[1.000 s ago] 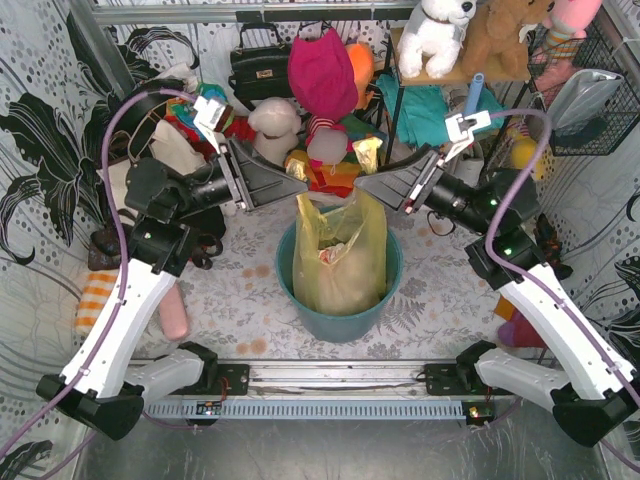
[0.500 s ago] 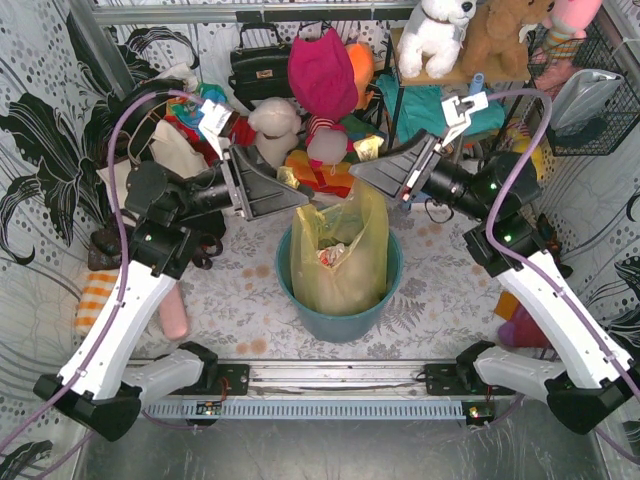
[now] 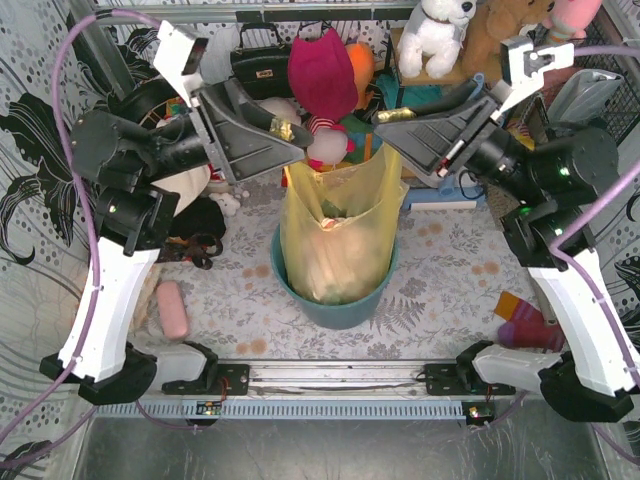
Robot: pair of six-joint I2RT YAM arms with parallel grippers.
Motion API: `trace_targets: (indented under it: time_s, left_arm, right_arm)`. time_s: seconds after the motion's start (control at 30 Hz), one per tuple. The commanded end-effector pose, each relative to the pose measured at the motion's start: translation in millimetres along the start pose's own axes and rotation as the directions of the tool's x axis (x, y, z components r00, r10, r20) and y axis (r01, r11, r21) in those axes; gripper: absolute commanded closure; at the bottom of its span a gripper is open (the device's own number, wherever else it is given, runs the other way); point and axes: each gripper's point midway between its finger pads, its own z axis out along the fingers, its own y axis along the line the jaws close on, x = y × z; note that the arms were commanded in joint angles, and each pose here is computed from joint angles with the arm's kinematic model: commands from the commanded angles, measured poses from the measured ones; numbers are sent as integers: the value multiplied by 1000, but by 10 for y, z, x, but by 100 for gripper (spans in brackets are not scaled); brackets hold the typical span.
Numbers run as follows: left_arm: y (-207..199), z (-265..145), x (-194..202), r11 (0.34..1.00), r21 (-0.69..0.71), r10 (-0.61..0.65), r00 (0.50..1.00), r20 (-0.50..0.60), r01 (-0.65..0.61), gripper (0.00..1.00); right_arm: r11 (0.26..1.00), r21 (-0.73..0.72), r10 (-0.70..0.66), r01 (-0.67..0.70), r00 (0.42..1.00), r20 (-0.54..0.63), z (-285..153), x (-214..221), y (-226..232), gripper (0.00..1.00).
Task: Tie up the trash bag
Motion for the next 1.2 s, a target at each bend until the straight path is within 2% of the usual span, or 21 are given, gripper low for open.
trace_targets:
  time_s: [0.0,0.23,0.37,0.57,0.7,0.83,0.93,1.17]
  left_arm:
    - [138,-87,-36,999,-47,15,1000,27,-14,27]
    - [698,-229,331,985,-117,-122,992,22,124,24]
    - [796,-246,374,982,-123,-144,989,29,146,23]
    - [602,-140,176,991,-72,-112,994,5,112,24]
    - [361,-79,-4,997,-30,-72,997,-3,72,24]
    - [181,-58,-97,999,15,-52,999,8,52,24]
    - [214,-81,-62,998,18,-63,998,18,63,24]
    - [451,-161,134,994,-32,-106,994,25,107,24]
  right_arm:
    - [999,26,-40,39,999,32,-156,-10,40,59]
    - [973,209,104,-97,994,-24,-452,716,-667,59]
    - [960,257,125,-115,992,-23,-498,875,-880,59]
    - [981,178,87,-79,996,-36,-212,645,-755,59]
    - [996,28,82,-81,996,-37,52,379,-443,57]
    - [994,-92,60,-58,998,12,155,102,-129,56]
    - [997,-75,40,-36,998,48,106,56,-121,56]
    - [994,99,38,-43,998,51,-188,312,-430,55]
